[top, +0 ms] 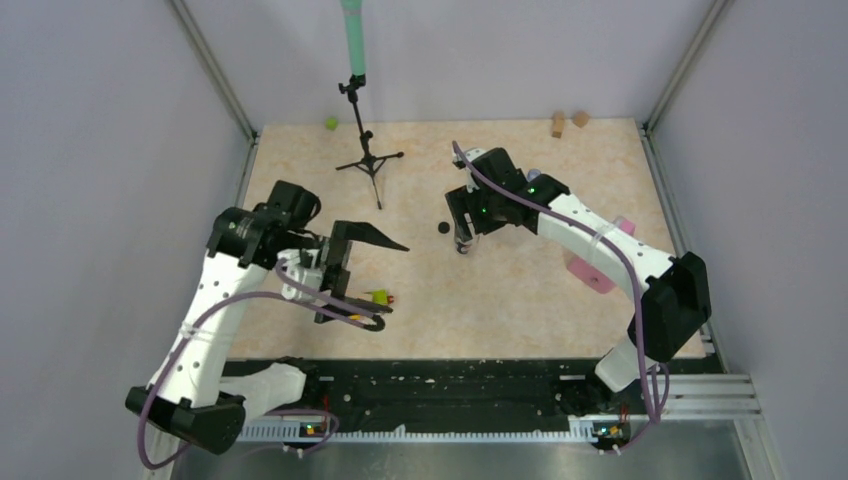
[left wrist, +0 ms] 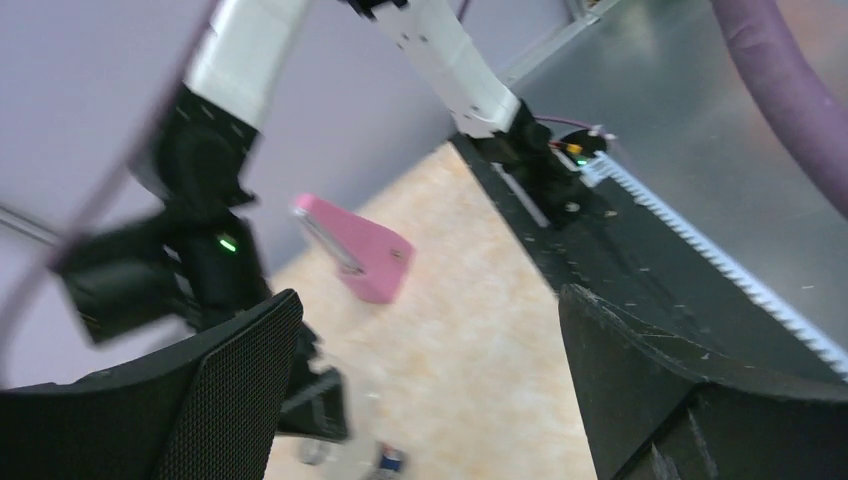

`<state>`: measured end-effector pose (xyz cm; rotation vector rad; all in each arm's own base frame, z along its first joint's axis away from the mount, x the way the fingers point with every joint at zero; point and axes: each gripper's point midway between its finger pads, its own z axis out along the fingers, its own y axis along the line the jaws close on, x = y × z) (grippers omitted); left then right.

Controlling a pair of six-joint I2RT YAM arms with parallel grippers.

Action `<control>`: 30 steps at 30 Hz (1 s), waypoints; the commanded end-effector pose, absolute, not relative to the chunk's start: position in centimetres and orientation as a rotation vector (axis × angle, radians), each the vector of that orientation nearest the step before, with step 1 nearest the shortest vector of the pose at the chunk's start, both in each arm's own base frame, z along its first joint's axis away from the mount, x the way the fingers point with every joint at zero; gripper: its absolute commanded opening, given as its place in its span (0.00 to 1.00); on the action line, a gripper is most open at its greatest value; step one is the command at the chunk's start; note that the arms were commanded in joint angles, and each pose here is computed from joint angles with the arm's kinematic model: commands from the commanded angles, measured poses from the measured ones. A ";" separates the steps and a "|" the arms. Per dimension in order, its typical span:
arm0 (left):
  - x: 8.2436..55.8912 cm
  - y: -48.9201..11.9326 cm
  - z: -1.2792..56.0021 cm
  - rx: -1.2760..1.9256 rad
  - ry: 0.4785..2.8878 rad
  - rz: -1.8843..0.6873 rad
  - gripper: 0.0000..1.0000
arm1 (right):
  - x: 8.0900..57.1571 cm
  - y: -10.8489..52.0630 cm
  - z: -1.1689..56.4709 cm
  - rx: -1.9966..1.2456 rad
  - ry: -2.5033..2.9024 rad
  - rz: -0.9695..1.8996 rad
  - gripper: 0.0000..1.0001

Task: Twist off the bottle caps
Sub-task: Reset both arms

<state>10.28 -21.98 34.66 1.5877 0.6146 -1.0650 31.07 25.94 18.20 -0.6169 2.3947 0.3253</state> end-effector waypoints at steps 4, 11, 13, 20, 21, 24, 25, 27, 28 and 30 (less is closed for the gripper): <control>9.3 -22.4 42.3 1.511 0.325 -0.966 0.98 | 31.1 26.2 21.1 -0.588 2.319 0.343 0.73; 12.0 -23.6 42.2 1.511 0.329 -0.982 0.98 | 31.1 26.4 21.3 -0.585 2.313 0.348 0.73; 12.7 -23.9 42.3 1.512 0.329 -0.983 0.98 | 31.1 26.5 21.2 -0.588 2.314 0.348 0.73; 9.4 -24.9 43.0 1.546 0.327 -1.155 0.98 | 31.1 26.6 20.9 -0.602 2.319 0.343 0.73; 8.0 -24.9 42.4 1.555 0.327 -1.202 0.98 | 31.1 26.6 21.0 -0.602 2.316 0.342 0.73; 4.7 -23.6 39.7 1.564 0.303 -1.220 0.98 | 31.0 26.7 21.2 -0.605 2.310 0.350 0.73; 3.8 -23.1 38.6 1.577 0.280 -1.181 0.98 | 31.0 26.7 21.2 -0.606 2.310 0.353 0.73; 2.7 -21.7 36.6 1.602 0.292 -1.098 0.98 | 30.8 26.6 21.1 -0.612 2.313 0.354 0.73; 1.8 -20.9 36.3 1.596 0.274 -1.046 0.98 | 30.8 26.6 21.0 -0.612 2.315 0.352 0.73; 1.8 -20.3 35.0 1.635 0.311 -0.980 0.98 | 30.7 26.6 20.9 -0.615 2.321 0.347 0.73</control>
